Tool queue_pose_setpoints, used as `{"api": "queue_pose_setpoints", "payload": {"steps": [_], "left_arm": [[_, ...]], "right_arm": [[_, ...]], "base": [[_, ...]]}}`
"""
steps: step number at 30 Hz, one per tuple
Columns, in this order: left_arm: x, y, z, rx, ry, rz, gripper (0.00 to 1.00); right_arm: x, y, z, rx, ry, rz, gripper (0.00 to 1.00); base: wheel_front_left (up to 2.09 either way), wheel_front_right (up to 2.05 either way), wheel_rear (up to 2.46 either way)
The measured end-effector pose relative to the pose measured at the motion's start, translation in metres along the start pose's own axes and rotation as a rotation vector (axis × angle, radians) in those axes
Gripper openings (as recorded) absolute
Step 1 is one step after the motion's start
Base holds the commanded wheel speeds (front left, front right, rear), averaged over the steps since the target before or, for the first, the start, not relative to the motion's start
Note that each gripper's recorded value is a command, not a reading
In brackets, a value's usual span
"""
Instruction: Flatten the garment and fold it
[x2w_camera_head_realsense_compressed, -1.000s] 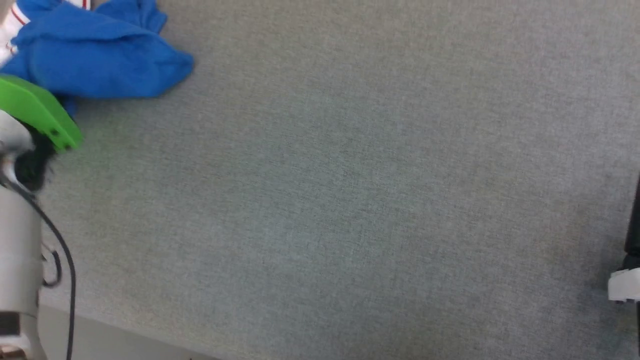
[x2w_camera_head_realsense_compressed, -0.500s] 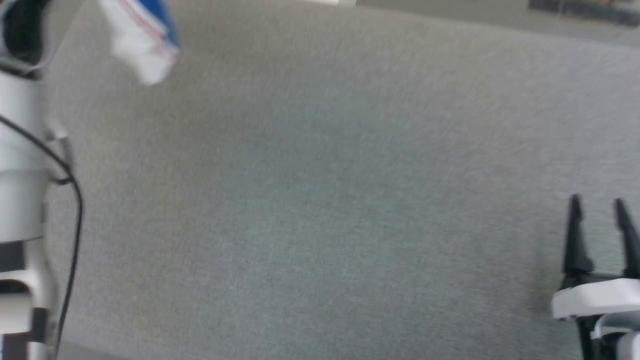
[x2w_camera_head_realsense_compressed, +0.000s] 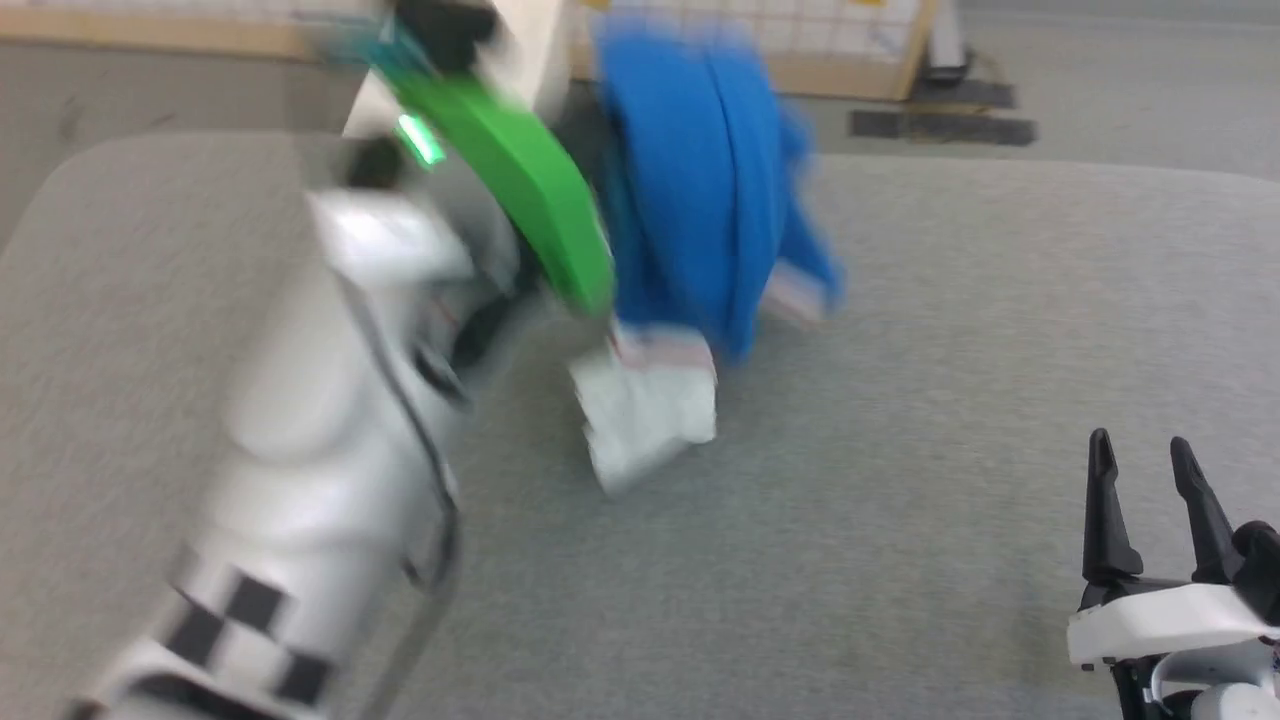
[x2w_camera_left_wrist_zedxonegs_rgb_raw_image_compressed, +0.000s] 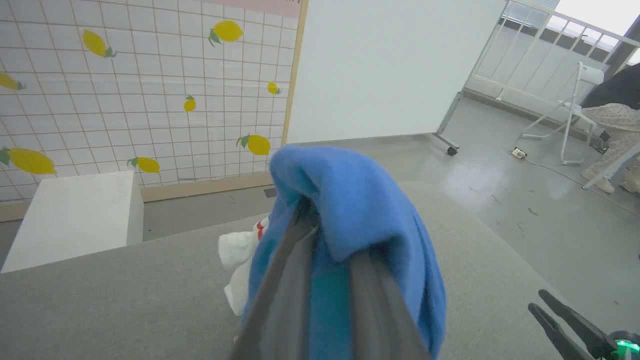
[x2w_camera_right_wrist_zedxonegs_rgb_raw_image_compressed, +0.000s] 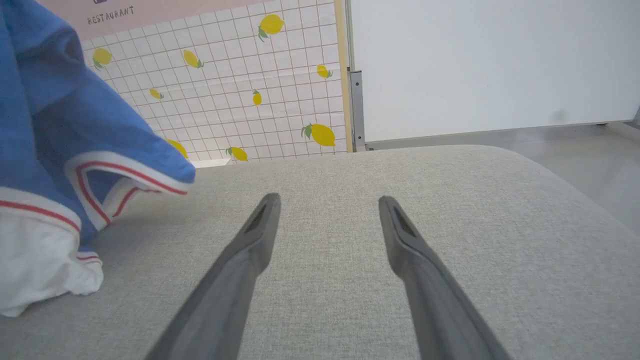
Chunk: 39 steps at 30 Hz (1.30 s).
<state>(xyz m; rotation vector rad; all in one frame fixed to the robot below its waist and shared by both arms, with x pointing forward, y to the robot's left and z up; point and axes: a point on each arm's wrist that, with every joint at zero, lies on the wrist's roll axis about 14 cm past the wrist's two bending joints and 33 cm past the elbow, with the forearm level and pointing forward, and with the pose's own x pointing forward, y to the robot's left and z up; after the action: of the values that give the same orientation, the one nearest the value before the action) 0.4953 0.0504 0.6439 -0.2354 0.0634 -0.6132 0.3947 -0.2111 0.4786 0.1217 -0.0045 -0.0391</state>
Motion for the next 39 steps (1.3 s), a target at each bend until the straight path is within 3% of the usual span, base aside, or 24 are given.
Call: {"api": "queue_pose_setpoints", "payload": {"steps": [1,4,11,12,13,14,19,27,32,39], "left_arm": [[-0.002,-0.031,-0.071,-0.053,0.178,-0.061,0.00],[-0.021,-0.061,-0.150,-0.104,0.408,-0.115,0.00],[-0.075,-0.095,-0.244,-0.208,0.681,-0.137,0.02],[-0.078,-0.095,-0.247,-0.226,0.695,-0.131,0.46],[-0.081,-0.095,-0.247,-0.240,0.701,-0.125,1.00],[-0.074,-0.087,-0.216,-0.296,0.617,-0.094,1.00],[-0.074,-0.052,-0.151,-0.279,0.440,-0.014,1.00],[-0.112,0.042,-0.008,-0.217,-0.208,0.309,1.00],[-0.160,0.079,-0.019,-0.092,-0.379,0.502,1.00],[-0.183,0.081,-0.076,0.003,-0.285,0.596,1.00]], "right_arm": [[-0.010,-0.013,0.006,-0.001,-0.017,-0.037,1.00],[-0.020,-0.023,0.010,-0.001,-0.026,-0.068,1.00],[-0.035,-0.032,0.015,0.020,-0.041,-0.098,1.00],[-0.036,-0.031,0.015,0.023,-0.043,-0.096,1.00],[-0.036,-0.030,0.016,0.033,-0.047,-0.094,1.00],[-0.043,-0.029,0.012,0.056,-0.039,-0.094,1.00],[-0.044,-0.026,0.015,0.074,-0.050,-0.085,1.00],[-0.038,-0.012,0.016,0.085,-0.054,-0.041,1.00],[-0.034,0.000,0.016,0.085,-0.051,-0.006,1.00],[-0.028,0.030,0.000,0.064,0.042,0.086,1.00]], "base": [[0.00,0.00,0.00],[0.00,0.00,0.00],[0.00,0.00,0.00],[0.00,0.00,0.00],[0.00,0.00,0.00],[0.00,0.00,0.00],[0.00,0.00,0.00],[0.00,0.00,0.00],[0.00,0.00,0.00],[0.00,0.00,0.00]]}}
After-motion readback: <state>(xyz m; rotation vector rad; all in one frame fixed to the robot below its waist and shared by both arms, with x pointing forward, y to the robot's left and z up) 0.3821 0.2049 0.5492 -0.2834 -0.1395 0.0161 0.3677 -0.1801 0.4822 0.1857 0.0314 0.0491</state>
